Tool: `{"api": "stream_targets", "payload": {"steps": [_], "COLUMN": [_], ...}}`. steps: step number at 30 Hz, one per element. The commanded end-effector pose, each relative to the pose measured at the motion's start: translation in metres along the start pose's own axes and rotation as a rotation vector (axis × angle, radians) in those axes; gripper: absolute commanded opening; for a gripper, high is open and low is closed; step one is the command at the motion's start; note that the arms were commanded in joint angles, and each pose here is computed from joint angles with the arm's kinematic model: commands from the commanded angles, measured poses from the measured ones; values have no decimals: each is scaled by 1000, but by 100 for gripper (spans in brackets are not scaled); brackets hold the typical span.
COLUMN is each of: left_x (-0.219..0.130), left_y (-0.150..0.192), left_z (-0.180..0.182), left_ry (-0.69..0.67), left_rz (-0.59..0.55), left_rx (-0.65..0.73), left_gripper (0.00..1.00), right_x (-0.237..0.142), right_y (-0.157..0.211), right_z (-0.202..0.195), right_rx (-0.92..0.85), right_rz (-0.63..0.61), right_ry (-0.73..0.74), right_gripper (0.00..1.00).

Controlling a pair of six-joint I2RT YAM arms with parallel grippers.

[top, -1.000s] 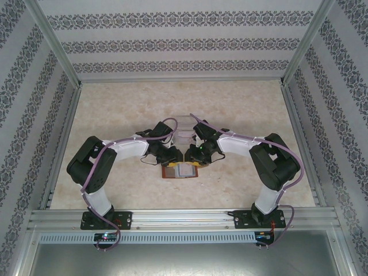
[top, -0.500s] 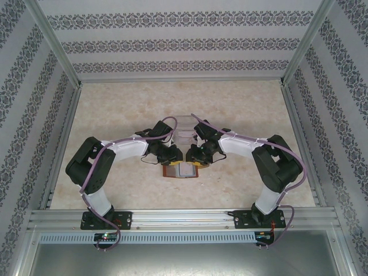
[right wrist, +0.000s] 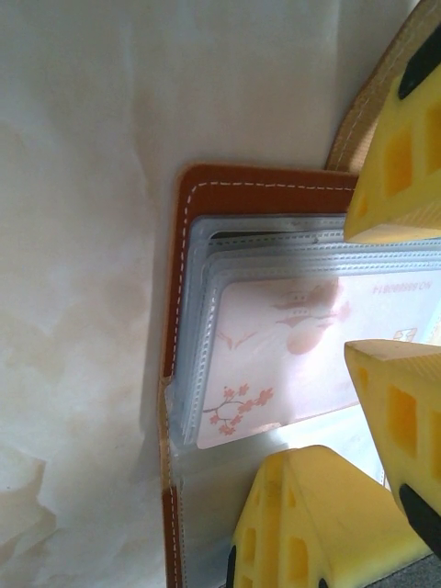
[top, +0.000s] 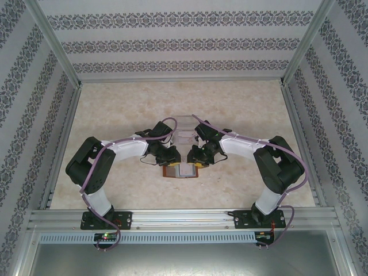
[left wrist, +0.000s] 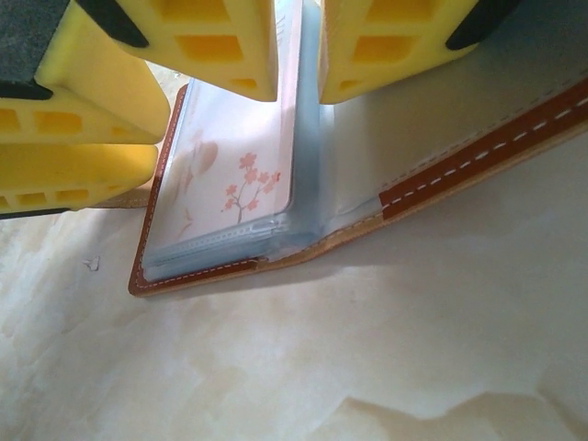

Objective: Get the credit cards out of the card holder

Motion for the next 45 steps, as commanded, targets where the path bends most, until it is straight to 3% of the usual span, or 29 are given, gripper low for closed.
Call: {"api": "stream_targets", "payload": {"steps": [1,20,24,30,35,45], "left_x": [4,11,11,11,11,11], "left_y": [0,7,7,7,6,8], "left_z": [0,9,9,8,8,10], "left_ry": [8,-35,-37,-35,-34,-42], "left_rz": [20,55,55,56,56,63], "left_rx": [3,-3,-5,-5,-4,-5], "left_gripper": [21,21,21,21,21,21], "right_x": [-4,4,-5,-15,-8,17], "right_y": [3,1,0,1,3,4], "right_z": [-6,-4,-7,7,14,-9], "right_rx": [0,4,1,-13,-21,15], "right_rz": [-7,13,-29,-43,-16,29], "right_ry": [20,16,44,-34,-59,16], "right_gripper": [35,33,30,28,27,27]}}
Point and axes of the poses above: each hand's point on the last joint's axis, 136 mm out from that joint toward the fingers, its own x axis out along the fingers, its own z axis along the line the jaws close on, y = z × x, the point moved 1 cm from there along -x, back along the fingers, and after that the axes turned 10 degrees about x, right-handed, at the moved point
